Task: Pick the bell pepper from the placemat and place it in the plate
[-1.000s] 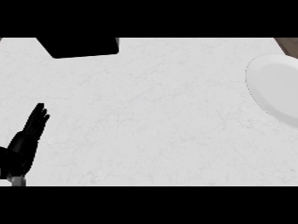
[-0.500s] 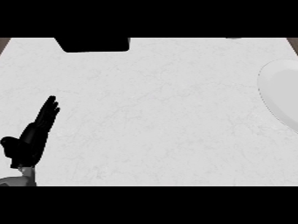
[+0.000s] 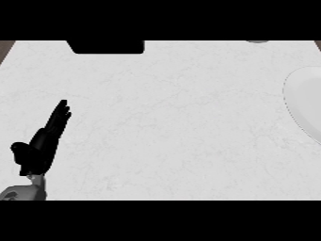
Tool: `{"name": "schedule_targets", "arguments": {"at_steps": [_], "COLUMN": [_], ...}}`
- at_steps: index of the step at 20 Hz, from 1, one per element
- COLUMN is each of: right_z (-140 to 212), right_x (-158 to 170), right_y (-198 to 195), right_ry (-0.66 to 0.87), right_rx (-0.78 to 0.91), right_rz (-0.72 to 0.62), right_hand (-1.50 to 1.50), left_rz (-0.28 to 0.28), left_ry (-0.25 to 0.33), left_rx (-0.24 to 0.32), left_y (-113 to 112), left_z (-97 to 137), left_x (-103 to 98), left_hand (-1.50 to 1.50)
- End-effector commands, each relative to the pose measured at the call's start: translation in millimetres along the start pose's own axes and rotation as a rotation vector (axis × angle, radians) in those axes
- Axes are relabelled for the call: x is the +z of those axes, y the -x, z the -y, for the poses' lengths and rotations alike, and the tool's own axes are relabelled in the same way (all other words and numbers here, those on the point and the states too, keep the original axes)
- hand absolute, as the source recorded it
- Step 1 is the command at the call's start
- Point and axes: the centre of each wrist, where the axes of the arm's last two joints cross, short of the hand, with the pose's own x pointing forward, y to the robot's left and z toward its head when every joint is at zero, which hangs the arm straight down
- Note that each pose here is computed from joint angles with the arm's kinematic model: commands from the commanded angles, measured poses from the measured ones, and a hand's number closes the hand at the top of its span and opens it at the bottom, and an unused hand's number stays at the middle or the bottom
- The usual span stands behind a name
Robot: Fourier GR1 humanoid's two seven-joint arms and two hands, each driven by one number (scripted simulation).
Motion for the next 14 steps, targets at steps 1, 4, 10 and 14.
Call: {"name": "schedule_targets", "arguments": {"at_steps": [1, 4, 10, 14], "right_z": [-35, -53, -103, -136], "right_x": [-11, -39, -72, -80], "right_y": [-28, -46, -70, -96], "right_ry": [-0.064, -0.077, -0.116, -0.138], "right_rx": [-0.021, -0.026, -0.086, -0.103], "right_rz": [0.021, 0.024, 0.034, 0.051], "right_hand": [1.5, 1.5, 1.5, 1.5], "left_rz": [-0.009, 0.011, 0.011, 0.024], "left_ry": [0.022, 0.014, 0.023, 0.026], "left_rx": [0.003, -0.018, -0.004, -0.004], "left_y": [-16, -4, 10, 6], "left_z": [5, -4, 8, 0], "left_x": [2, -3, 6, 3], "left_hand": [0.0, 0.0, 0.0, 0.0]}}
